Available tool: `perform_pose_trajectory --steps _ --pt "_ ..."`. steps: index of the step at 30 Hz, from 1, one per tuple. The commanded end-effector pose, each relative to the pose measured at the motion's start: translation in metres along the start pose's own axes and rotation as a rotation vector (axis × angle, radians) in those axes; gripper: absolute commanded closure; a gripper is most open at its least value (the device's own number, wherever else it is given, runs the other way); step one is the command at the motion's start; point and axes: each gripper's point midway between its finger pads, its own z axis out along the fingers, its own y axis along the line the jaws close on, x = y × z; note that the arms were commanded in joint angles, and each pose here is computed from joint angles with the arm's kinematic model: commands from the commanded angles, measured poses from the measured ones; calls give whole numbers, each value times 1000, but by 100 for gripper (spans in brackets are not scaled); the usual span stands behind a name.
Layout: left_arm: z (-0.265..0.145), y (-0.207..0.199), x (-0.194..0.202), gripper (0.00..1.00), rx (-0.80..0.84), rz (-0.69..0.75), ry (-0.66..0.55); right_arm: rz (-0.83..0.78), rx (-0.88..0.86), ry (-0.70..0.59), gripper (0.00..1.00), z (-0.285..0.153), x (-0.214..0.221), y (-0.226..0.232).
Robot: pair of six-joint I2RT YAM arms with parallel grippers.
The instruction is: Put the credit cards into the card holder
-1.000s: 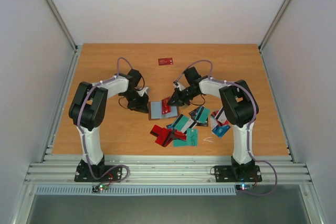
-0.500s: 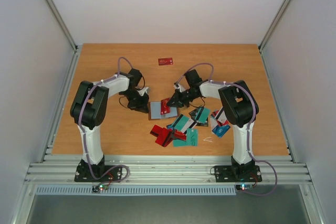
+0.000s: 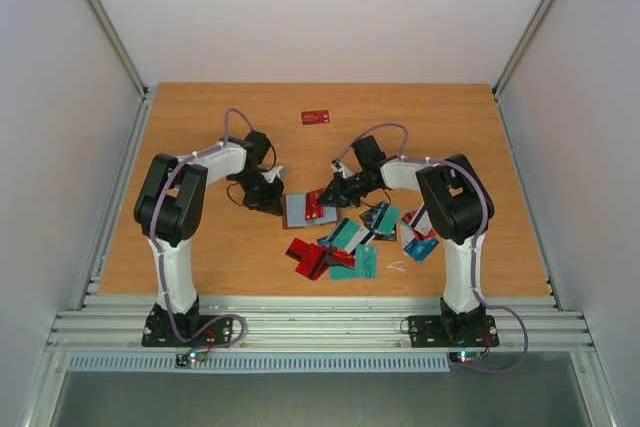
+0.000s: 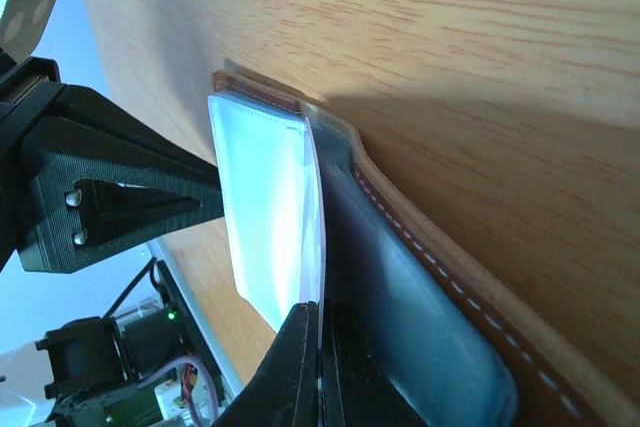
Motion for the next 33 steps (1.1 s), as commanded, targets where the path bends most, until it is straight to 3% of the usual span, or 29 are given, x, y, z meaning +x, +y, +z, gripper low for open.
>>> perform_pose_trajectory --steps 1,8,33 --pt "17 12 0 94 -33 -9 30 -22 72 -23 99 -8 4 3" --pt "16 12 0 95 -36 -8 28 -42 87 -76 99 -22 -8 9" --pt "28 16 10 96 -19 -60 74 -15 55 -124 99 8 1 -19"
